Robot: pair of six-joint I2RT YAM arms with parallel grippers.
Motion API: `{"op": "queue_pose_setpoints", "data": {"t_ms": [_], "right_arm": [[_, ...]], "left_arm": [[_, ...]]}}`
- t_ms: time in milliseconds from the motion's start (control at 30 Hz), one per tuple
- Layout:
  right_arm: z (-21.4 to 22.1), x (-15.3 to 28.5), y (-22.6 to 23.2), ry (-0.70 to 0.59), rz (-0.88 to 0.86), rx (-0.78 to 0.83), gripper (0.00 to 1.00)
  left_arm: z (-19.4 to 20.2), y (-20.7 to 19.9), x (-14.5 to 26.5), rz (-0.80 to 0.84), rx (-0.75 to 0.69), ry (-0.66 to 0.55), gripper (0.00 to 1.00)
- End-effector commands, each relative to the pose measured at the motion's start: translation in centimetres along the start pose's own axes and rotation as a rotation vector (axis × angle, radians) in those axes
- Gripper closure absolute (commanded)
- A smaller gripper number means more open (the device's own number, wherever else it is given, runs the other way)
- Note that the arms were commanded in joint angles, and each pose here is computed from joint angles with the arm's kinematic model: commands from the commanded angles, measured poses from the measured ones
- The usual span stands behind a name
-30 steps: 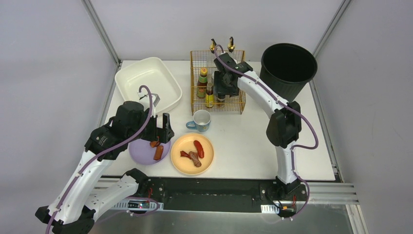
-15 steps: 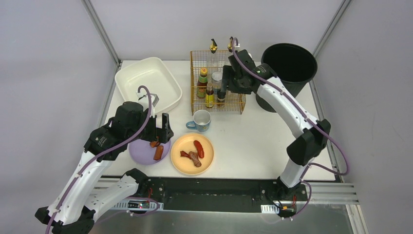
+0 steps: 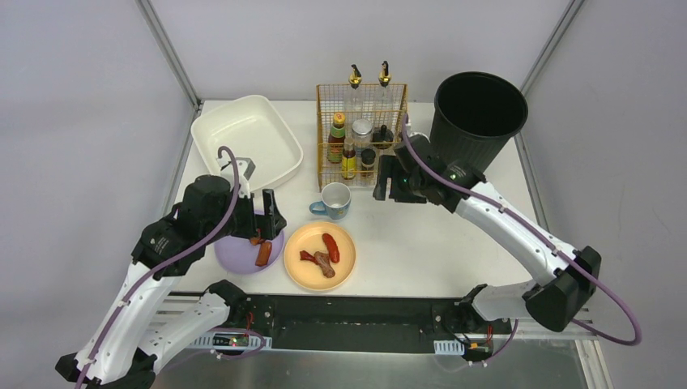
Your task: Clear the kitchen counter
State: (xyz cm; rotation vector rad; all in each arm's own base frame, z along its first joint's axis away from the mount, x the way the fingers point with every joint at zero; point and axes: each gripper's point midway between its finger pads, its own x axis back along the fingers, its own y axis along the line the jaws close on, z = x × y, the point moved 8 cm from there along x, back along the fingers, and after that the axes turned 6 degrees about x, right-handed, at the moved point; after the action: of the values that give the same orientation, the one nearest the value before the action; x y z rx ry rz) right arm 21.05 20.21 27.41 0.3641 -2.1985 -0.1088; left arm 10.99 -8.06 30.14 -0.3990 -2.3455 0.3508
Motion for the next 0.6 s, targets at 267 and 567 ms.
{"op": "queue_pose_setpoints", "data": {"t_ms": [267,567], "right_arm": [[7.0,-2.2,2.0,0.076,-0.194,-0.222,0.24],[11.4,-5.7,3.7,0.131,-0.234,-0.32,0.25]], "left_arm": [[1.3,0.5,-0.4,-0.032,0.074,0.028,0.0],[1.5,0.6,-0.1,-0.029,0.075,0.023,0.0]]}}
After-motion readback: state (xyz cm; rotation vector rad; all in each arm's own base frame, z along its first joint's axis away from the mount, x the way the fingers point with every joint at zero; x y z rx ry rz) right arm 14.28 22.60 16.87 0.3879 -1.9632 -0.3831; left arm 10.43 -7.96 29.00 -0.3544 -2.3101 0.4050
